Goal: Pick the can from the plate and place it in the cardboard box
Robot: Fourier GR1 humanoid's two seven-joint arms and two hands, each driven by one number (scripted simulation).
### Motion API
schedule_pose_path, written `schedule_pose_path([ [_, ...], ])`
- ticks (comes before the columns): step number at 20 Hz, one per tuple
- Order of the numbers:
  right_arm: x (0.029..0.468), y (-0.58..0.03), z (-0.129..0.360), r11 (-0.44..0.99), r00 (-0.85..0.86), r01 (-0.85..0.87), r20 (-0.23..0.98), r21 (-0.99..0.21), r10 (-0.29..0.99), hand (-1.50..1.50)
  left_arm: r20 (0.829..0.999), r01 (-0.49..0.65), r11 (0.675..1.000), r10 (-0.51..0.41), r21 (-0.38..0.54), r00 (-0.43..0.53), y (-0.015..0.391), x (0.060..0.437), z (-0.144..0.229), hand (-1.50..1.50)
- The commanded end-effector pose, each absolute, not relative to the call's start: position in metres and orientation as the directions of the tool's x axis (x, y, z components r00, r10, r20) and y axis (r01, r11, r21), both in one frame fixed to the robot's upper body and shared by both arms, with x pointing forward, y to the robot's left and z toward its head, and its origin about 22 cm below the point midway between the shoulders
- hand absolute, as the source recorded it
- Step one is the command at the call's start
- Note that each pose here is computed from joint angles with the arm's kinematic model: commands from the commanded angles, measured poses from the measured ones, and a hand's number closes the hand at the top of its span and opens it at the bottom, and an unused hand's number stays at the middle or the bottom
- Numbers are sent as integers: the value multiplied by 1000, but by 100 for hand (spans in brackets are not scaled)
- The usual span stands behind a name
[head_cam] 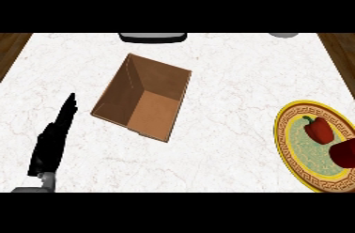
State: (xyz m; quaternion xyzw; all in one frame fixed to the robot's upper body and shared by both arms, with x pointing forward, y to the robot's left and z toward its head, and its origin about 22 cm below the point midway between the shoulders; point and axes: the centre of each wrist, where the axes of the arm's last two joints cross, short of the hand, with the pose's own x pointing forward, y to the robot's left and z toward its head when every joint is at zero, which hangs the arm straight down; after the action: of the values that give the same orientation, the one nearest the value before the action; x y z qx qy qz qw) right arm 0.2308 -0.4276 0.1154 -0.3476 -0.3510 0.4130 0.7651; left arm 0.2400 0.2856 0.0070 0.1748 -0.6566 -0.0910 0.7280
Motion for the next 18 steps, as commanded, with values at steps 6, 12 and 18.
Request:
schedule_pose_path([
  [6, 234, -444, 96, 410, 427, -374, 239, -832, 872, -150, 926, -92, 925, -356, 369, 125, 276, 236, 28, 0],
  [12, 225, -428, 91, 410, 418, -386, 240, -826, 876, -150, 926, -87, 927, -352, 365, 137, 291, 226, 20, 0],
  [18, 224, -428, 65, 426, 430, -390, 247, -816, 868, -150, 921, -114, 918, -365, 380, 133, 283, 248, 17, 0],
])
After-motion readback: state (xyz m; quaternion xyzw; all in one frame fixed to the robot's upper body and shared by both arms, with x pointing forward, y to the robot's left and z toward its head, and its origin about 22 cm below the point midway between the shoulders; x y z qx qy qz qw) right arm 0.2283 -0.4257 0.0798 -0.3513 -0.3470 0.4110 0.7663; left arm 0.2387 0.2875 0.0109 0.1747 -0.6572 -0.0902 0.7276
